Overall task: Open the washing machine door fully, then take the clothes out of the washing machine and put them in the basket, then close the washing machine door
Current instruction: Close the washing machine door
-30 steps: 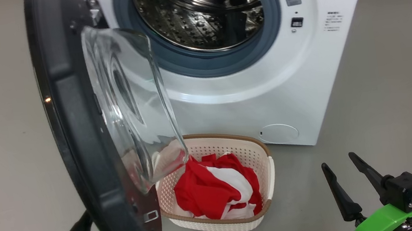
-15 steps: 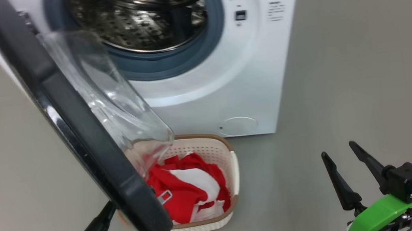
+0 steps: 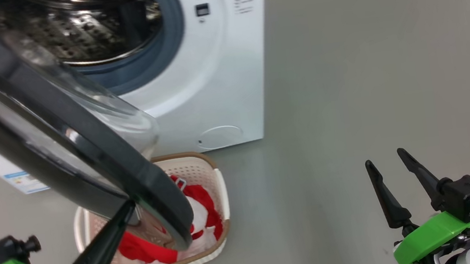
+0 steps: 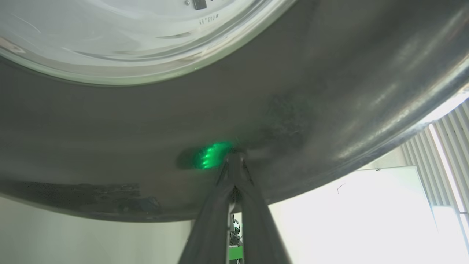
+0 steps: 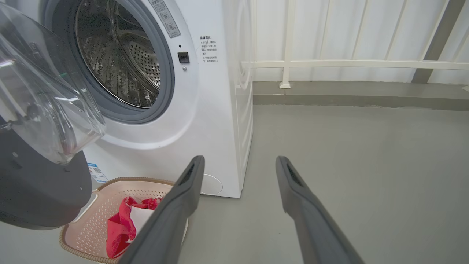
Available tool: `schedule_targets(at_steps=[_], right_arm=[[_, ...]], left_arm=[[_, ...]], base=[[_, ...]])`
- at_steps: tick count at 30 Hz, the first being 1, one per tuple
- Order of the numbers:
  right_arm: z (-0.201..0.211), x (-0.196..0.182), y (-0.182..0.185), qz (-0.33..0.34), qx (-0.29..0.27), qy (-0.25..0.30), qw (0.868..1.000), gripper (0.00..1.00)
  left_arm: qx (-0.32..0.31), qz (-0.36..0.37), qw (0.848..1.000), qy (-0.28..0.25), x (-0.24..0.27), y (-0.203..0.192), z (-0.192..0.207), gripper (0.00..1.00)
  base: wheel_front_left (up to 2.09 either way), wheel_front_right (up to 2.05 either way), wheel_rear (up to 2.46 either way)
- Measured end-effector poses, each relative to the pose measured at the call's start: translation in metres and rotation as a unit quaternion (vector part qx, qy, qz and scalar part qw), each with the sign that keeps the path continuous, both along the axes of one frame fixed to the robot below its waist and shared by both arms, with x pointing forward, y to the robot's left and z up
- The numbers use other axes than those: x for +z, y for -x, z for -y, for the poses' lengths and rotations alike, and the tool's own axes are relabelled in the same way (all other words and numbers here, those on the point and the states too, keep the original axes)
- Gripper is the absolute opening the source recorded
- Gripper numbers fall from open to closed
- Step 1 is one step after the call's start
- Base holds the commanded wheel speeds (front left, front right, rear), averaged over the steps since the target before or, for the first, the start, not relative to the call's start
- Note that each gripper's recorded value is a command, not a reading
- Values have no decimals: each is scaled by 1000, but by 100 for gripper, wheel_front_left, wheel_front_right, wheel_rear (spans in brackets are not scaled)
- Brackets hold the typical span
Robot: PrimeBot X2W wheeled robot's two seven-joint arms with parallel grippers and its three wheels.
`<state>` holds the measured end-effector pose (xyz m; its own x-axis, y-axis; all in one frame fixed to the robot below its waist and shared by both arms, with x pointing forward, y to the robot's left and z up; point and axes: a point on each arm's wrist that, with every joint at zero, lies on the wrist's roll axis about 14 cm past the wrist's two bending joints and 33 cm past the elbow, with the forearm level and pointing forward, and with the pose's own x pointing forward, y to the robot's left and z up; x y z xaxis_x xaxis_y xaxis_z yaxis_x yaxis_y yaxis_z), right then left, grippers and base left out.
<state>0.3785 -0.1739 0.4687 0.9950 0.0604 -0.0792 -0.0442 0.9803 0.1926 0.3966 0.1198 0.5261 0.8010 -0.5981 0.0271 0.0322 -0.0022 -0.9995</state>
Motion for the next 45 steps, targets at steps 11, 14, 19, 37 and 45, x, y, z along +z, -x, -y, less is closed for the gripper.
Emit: schedule_targets(at_steps=[11,14,19,37,45], right_arm=[[25,-9,8,-11,-40,0,999,100],[28,-11,10,-15,-45,1,999,100],[36,-7,11,-8,-57,4,998,100],[26,-1,12,0,-42,-3,999,100],[9,1,8,5,-16,-8,1000,100]], left_arm=[[-48,-3,999,13,-6,-38,36,0],[-53,-2,998,17,-6,-46,42,0],[-50,1,998,24,-6,-61,46,0],[-13,17,999,46,5,-54,30,0],[70,10,996,54,-1,-21,-11,0]], base=[[0,0,0],[0,0,0],[0,0,0],[0,0,0],[0,0,0]])
